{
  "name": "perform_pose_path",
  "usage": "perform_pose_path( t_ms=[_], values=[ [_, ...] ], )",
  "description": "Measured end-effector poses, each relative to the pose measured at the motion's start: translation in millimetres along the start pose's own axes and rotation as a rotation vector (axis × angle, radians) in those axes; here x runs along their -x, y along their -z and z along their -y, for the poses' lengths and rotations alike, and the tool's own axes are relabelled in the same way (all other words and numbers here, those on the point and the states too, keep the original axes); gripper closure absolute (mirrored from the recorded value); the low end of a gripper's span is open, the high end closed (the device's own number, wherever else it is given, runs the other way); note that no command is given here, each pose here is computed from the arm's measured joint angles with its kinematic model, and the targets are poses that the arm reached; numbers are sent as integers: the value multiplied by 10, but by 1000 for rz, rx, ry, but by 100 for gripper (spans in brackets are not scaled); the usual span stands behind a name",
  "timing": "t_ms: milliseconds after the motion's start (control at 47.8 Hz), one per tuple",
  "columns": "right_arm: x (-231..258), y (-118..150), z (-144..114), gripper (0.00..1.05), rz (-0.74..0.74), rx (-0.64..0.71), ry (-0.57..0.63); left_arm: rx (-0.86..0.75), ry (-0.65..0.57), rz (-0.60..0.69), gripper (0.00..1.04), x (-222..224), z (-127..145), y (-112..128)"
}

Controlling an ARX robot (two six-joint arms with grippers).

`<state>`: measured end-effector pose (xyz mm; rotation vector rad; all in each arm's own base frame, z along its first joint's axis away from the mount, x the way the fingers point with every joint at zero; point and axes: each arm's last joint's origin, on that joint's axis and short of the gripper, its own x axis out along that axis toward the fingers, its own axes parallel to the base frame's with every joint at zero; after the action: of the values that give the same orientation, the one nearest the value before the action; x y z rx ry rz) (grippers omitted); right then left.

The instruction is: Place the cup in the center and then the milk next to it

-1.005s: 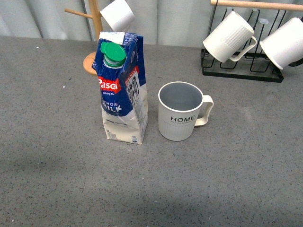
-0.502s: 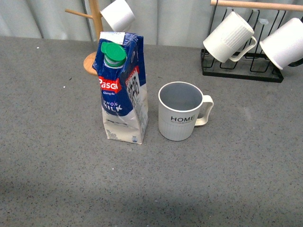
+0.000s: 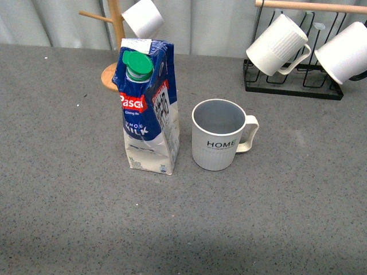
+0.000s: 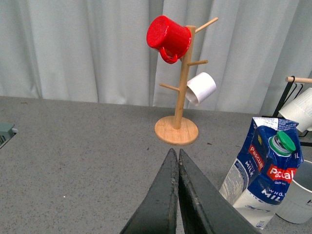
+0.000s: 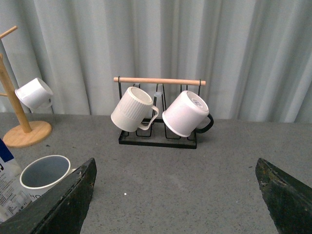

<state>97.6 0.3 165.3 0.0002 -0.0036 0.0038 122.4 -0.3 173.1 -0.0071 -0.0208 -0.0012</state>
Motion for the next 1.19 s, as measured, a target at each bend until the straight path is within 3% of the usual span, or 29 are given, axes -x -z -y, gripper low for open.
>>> perform_pose_path(
  t_ms=[1026, 1193],
  values=[
    [0, 0, 0, 9, 0, 0, 0, 0, 1, -5, 101, 257, 0, 26],
    [0, 0, 0, 9, 0, 0, 0, 0, 1, -6, 68, 257, 0, 27]
  ],
)
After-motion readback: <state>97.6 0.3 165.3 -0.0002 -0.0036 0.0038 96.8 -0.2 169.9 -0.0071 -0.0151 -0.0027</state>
